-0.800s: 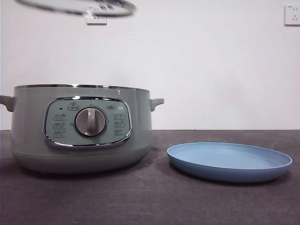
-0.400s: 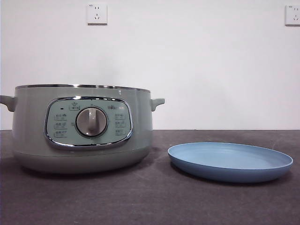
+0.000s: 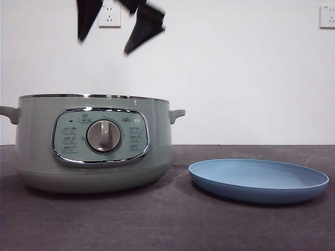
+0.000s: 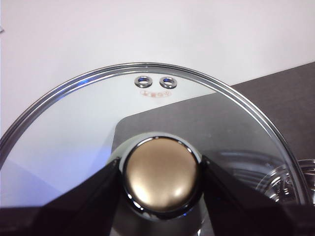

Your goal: Take the potato out from the steamer,put the potato on the plate,close the lid

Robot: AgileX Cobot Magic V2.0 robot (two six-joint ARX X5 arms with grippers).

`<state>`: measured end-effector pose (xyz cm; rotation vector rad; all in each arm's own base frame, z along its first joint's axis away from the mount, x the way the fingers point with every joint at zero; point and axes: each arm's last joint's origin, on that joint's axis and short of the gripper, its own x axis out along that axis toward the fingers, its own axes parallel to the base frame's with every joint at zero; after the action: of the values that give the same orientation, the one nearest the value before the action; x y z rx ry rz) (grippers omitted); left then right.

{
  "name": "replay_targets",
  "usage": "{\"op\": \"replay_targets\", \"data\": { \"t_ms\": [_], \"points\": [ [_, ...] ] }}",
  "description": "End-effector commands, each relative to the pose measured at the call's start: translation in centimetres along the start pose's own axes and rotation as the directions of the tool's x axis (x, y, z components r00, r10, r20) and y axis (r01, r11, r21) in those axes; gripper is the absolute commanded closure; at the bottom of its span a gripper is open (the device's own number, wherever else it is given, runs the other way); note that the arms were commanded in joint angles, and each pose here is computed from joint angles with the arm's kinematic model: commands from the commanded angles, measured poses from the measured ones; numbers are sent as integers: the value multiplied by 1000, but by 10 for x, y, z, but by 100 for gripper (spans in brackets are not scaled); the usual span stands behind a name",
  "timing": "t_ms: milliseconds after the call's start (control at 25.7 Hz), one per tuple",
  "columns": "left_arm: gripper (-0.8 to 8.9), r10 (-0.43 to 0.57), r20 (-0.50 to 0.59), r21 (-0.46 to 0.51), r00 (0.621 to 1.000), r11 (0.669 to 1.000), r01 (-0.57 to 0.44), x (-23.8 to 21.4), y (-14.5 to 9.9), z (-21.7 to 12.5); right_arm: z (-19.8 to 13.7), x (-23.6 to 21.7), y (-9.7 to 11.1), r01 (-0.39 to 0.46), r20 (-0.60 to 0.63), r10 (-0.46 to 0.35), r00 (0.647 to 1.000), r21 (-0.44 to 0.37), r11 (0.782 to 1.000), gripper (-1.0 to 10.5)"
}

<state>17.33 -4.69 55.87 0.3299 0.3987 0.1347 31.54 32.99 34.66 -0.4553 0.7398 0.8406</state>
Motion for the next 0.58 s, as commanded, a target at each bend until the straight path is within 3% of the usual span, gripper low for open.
{"op": "replay_targets", "data": {
  "t_ms": [39,350,467,544,583],
  "points": [
    [820,0,-25,16,1000,1000,0,-8,4,-5,-6,27,1,-5,-53,4,999,-10,1000,384],
    [820,-3,-24,16,1000,1000,3,-8,4,-5,-31,91,3,-47,-194,46,980,0,999,384],
    [820,-49,-18,15,999,999,49,-8,2,-5,-37,105,4,-84,-221,85,972,10,996,401],
    [820,-50,-18,15,999,999,50,-8,2,-5,-39,109,4,-84,-228,85,970,11,996,602],
    [820,-50,-18,15,999,999,50,-8,2,-5,-39,109,4,-86,-229,85,970,7,996,758]
  ]
}}
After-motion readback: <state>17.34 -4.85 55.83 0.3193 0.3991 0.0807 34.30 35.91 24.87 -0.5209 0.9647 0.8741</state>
